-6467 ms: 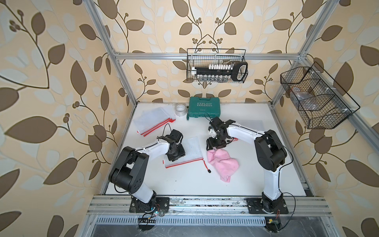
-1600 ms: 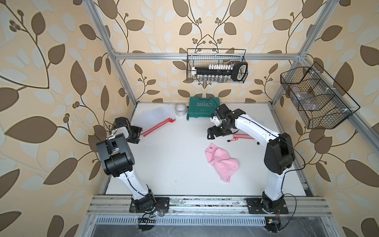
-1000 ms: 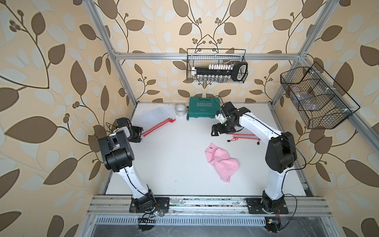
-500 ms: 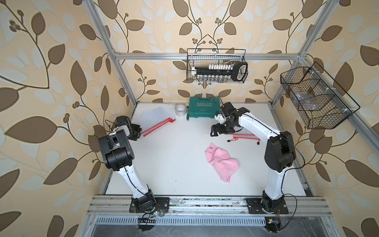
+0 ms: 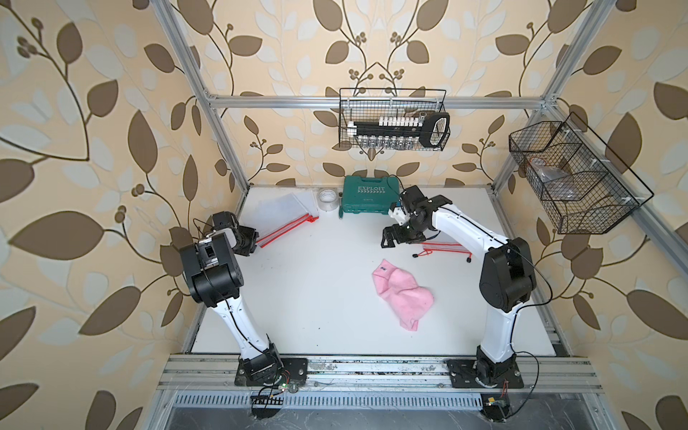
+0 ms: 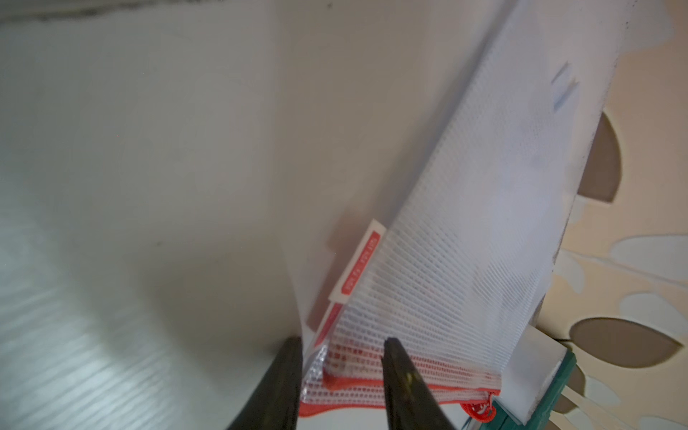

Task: Wipe the document bag
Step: Move the document bag.

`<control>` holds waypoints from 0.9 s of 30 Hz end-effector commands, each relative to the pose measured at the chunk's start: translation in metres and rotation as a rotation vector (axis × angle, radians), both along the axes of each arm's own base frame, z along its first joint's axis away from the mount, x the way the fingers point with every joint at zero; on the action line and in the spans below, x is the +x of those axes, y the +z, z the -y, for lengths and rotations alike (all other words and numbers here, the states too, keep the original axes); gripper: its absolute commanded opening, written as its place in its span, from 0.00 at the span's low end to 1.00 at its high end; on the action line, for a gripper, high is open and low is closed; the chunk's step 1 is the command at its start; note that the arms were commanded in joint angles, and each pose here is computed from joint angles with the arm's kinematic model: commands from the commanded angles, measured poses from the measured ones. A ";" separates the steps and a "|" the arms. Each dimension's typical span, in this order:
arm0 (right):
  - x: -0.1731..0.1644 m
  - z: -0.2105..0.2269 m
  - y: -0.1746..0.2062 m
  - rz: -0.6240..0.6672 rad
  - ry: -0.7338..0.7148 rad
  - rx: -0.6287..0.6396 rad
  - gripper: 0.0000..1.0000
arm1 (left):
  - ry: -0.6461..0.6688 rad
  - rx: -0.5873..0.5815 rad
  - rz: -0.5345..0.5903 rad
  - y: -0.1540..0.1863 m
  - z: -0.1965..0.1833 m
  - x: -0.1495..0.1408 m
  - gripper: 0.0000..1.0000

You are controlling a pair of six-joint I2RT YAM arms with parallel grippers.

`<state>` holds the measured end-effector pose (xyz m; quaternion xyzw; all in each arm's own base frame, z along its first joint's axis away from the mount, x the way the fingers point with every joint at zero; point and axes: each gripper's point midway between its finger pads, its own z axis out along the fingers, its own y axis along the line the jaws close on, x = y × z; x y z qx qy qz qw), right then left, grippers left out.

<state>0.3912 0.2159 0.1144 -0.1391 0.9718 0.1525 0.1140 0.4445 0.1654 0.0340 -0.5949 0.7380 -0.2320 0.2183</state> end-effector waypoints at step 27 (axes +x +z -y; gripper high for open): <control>-0.015 -0.017 -0.007 -0.033 0.046 0.013 0.98 | -0.121 0.064 0.135 0.087 0.017 -0.005 0.00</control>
